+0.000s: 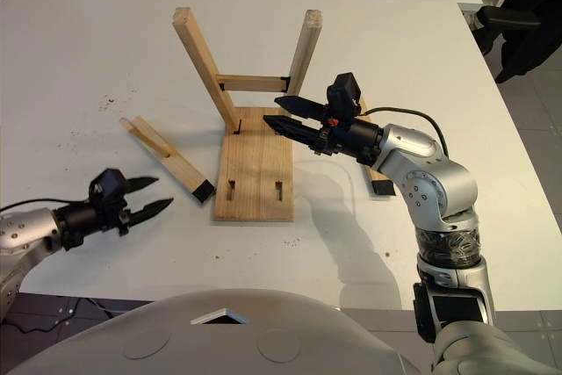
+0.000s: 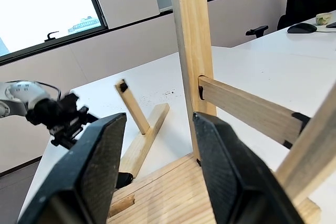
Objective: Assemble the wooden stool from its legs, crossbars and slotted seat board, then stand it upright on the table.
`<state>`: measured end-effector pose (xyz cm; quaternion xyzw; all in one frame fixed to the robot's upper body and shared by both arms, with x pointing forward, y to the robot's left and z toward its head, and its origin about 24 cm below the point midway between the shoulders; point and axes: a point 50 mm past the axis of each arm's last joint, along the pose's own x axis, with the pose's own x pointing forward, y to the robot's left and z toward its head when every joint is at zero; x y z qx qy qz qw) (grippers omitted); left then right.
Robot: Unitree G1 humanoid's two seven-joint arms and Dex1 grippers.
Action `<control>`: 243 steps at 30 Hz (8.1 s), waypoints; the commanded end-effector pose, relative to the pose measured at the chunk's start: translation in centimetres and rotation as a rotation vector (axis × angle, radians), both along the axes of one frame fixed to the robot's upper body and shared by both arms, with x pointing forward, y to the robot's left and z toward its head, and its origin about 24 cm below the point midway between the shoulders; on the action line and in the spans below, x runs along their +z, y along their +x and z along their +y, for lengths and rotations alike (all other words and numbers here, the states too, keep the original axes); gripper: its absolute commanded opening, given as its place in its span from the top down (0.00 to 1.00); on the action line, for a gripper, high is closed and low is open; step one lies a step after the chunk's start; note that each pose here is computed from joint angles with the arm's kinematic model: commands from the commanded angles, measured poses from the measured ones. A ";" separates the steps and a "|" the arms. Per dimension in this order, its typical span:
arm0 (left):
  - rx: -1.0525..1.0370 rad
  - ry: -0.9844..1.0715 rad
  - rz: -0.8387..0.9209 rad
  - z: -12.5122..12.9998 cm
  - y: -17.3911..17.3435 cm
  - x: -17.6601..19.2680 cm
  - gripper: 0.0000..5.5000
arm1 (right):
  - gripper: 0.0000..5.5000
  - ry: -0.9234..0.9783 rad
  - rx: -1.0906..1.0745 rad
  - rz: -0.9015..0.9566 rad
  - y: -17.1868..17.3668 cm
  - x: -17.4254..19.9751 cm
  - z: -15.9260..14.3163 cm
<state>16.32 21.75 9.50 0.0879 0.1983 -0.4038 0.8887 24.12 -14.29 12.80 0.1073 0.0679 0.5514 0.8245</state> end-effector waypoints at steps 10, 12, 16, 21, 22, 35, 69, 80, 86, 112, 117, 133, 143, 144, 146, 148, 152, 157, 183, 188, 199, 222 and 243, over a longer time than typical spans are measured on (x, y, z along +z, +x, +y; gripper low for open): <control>0.060 0.104 0.124 -3.5 -0.7 -6.5 0.49 | 0.58 -0.017 0.043 -0.014 0.5 -0.1 1.1; 0.026 0.128 0.118 -3.1 -1.4 -6.1 0.49 | 0.58 -0.013 0.034 -0.013 0.2 -0.2 1.0; -0.048 0.200 0.132 -1.3 -2.5 -5.1 0.49 | 0.58 0.015 0.035 -0.021 -0.6 0.3 1.4; -0.081 0.270 0.124 1.1 -1.7 -3.5 0.49 | 0.58 0.013 -0.019 -0.016 -0.9 -0.3 1.3; -0.088 0.286 0.120 1.5 -1.5 -3.3 0.49 | 0.58 0.015 -0.027 -0.015 -1.0 -0.3 1.3; 0.093 0.147 -0.006 3.1 2.4 0.7 0.49 | 0.58 -0.001 -0.038 -0.013 -1.0 -0.7 1.1; 0.445 -0.178 0.154 2.0 4.3 -4.3 0.63 | 0.58 -0.007 -0.016 -0.023 -0.3 -0.5 1.4; 0.113 -0.567 -0.387 0.0 4.7 9.4 0.63 | 0.52 0.131 0.085 -0.117 -0.3 4.2 1.1; -0.312 -0.614 -0.320 -6.1 0.7 10.6 0.63 | 0.39 0.176 0.308 -0.141 -1.3 6.7 0.9; -0.407 -0.572 -0.133 -6.6 0.7 7.4 0.63 | 0.63 0.179 0.559 -0.147 -1.6 8.5 1.4; -0.255 -0.621 -0.109 -5.8 2.7 7.4 0.56 | 0.63 0.158 0.502 -0.168 -0.9 8.5 1.2; 0.093 -0.370 -0.041 1.5 2.1 1.0 0.42 | 0.63 -0.154 0.349 -0.171 -1.8 7.1 -3.8; 0.112 -0.374 -0.082 0.3 2.0 0.8 0.42 | 0.63 -0.338 0.358 -0.101 -2.7 2.8 -4.9; 0.114 -0.374 -0.086 0.3 2.1 0.9 0.42 | 0.63 -0.342 0.357 -0.100 -2.6 2.5 -4.9; 0.116 -0.372 -0.090 0.2 2.3 0.9 0.42 | 0.63 -0.363 0.352 -0.104 -2.6 2.0 -4.9; 0.119 -0.369 -0.090 0.1 2.4 0.8 0.42 | 0.63 -0.389 0.336 -0.115 -2.3 1.4 -5.0; 0.127 -0.375 -0.086 -0.3 2.5 0.6 0.42 | 0.63 -0.394 0.301 -0.123 -1.6 0.8 -5.1; 0.124 -0.375 -0.085 -0.6 2.6 0.5 0.42 | 0.63 -0.466 0.315 -0.154 -1.4 -0.5 -4.9; 0.121 -0.324 -0.050 -1.8 2.2 -2.1 0.42 | 0.63 -0.659 0.582 -0.145 2.0 0.9 -4.4; 0.117 -0.326 -0.046 -2.0 2.4 -2.5 0.42 | 0.63 -0.719 0.702 -0.077 2.1 -2.1 -3.1; 0.127 -0.303 -0.038 -1.7 2.7 -2.9 0.42 | 0.63 -0.644 0.632 -0.108 1.3 -2.3 -3.0; 0.353 -0.317 -0.031 -0.6 -0.2 -4.4 0.42 | 0.31 -0.747 -0.277 -0.038 -4.1 -5.3 -10.1; 0.420 -0.355 -0.055 -1.1 0.0 -3.5 0.42 | 0.34 -0.806 -0.512 0.161 -5.1 -9.7 -11.7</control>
